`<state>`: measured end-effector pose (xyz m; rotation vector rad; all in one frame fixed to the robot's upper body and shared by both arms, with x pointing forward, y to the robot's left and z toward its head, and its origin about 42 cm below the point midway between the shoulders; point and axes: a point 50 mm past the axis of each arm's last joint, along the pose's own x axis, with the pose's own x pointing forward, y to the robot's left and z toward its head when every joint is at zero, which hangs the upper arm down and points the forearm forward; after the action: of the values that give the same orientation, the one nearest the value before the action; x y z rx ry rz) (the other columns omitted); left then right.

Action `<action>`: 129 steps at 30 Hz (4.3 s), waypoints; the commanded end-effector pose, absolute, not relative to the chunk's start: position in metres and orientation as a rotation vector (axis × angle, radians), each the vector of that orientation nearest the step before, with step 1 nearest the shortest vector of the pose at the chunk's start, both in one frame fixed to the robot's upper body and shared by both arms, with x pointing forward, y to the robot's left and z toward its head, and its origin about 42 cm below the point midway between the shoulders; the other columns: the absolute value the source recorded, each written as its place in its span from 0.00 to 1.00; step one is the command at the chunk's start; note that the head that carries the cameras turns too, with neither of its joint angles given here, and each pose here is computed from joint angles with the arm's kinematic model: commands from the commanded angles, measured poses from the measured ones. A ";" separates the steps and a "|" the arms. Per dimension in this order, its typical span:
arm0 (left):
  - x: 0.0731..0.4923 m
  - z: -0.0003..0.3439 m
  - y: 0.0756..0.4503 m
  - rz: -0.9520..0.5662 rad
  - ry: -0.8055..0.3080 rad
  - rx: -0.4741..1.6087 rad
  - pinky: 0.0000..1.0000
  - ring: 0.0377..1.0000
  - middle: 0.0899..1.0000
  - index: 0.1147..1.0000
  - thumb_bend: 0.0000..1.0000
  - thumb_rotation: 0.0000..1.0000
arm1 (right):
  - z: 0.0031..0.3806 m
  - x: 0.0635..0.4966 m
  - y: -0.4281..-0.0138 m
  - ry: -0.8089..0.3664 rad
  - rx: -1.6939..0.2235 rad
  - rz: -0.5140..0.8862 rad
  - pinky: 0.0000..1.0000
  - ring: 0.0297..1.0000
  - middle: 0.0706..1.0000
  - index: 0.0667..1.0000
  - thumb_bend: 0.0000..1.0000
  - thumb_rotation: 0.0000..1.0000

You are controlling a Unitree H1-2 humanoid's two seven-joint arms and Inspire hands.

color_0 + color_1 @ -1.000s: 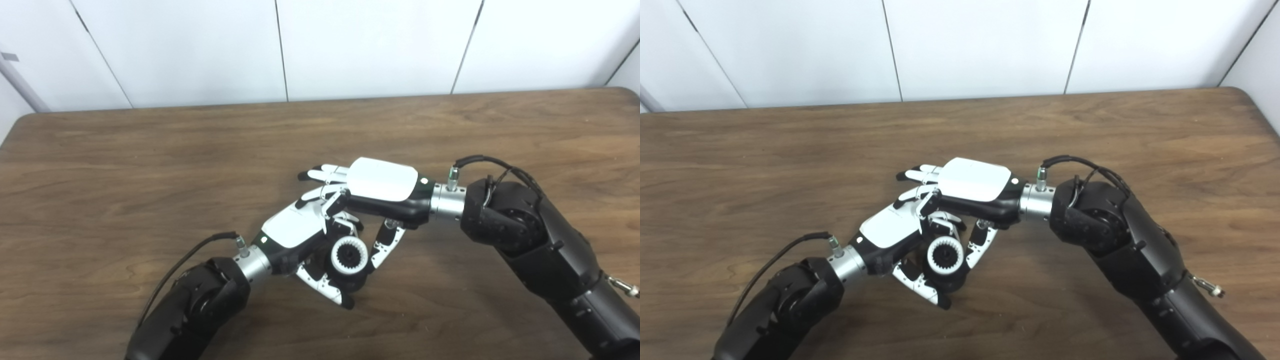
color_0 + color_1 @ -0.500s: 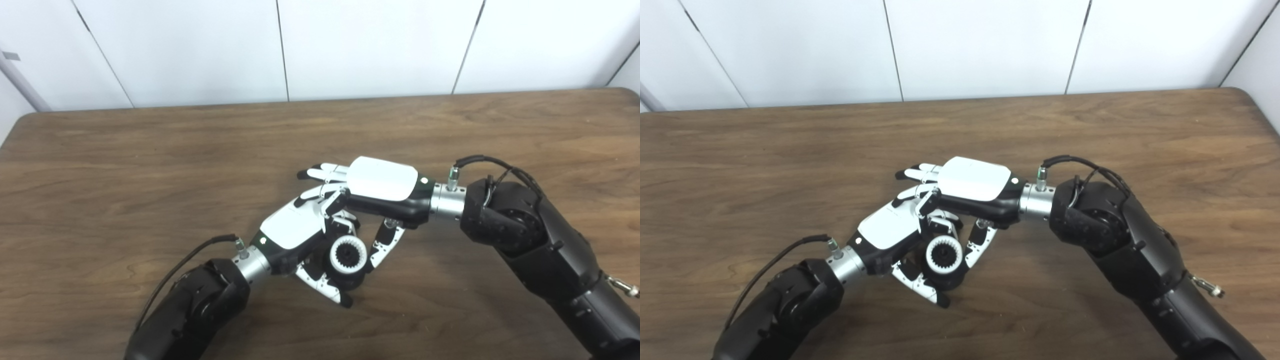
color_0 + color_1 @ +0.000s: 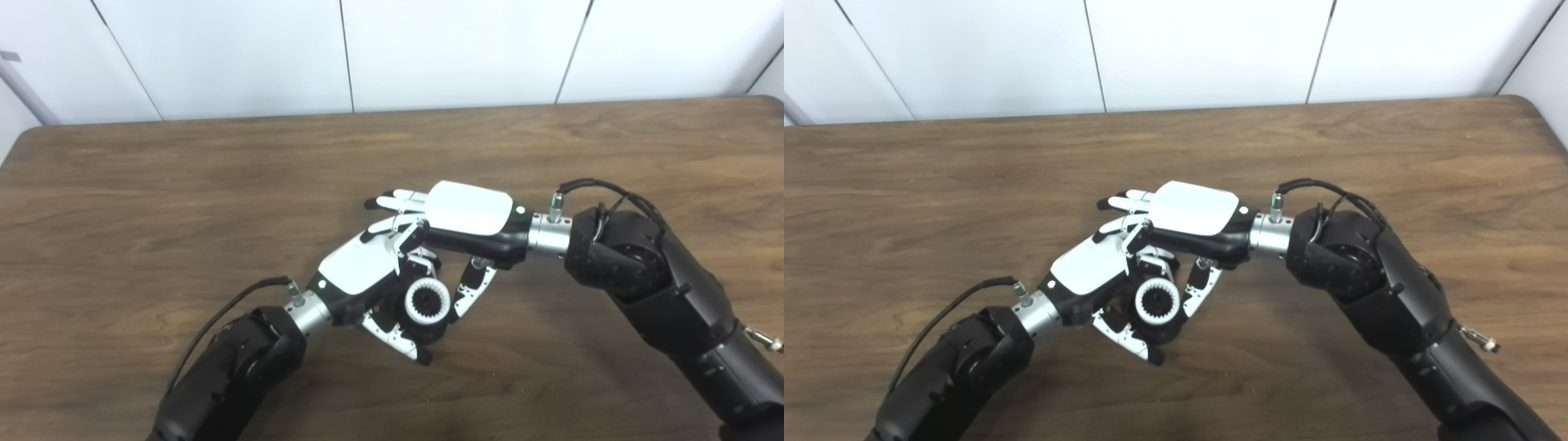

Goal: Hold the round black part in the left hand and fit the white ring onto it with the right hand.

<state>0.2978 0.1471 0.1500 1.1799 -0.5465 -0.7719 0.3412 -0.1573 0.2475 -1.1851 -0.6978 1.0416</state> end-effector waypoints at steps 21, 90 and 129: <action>0.287 0.162 0.134 -0.811 -0.652 1.140 1.00 1.00 0.75 0.41 0.52 0.07 | 0.242 0.355 -0.164 -0.609 -1.279 0.990 1.00 1.00 0.84 0.44 0.53 0.14; 0.286 0.163 0.125 -0.835 -0.569 1.099 1.00 1.00 0.86 0.41 0.52 0.06 | 0.251 0.347 -0.161 -0.663 -1.205 0.950 1.00 1.00 0.98 0.75 1.00 0.30; 0.287 0.161 0.132 -0.838 -0.539 1.108 1.00 1.00 0.83 0.41 0.52 0.07 | 0.271 0.349 -0.168 -0.686 -1.246 0.893 1.00 1.00 1.00 0.86 1.00 0.28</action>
<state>0.2875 0.1333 0.1516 1.1049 -0.4913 -0.8297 0.3452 -0.1714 0.2448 -1.2375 -0.5915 0.9438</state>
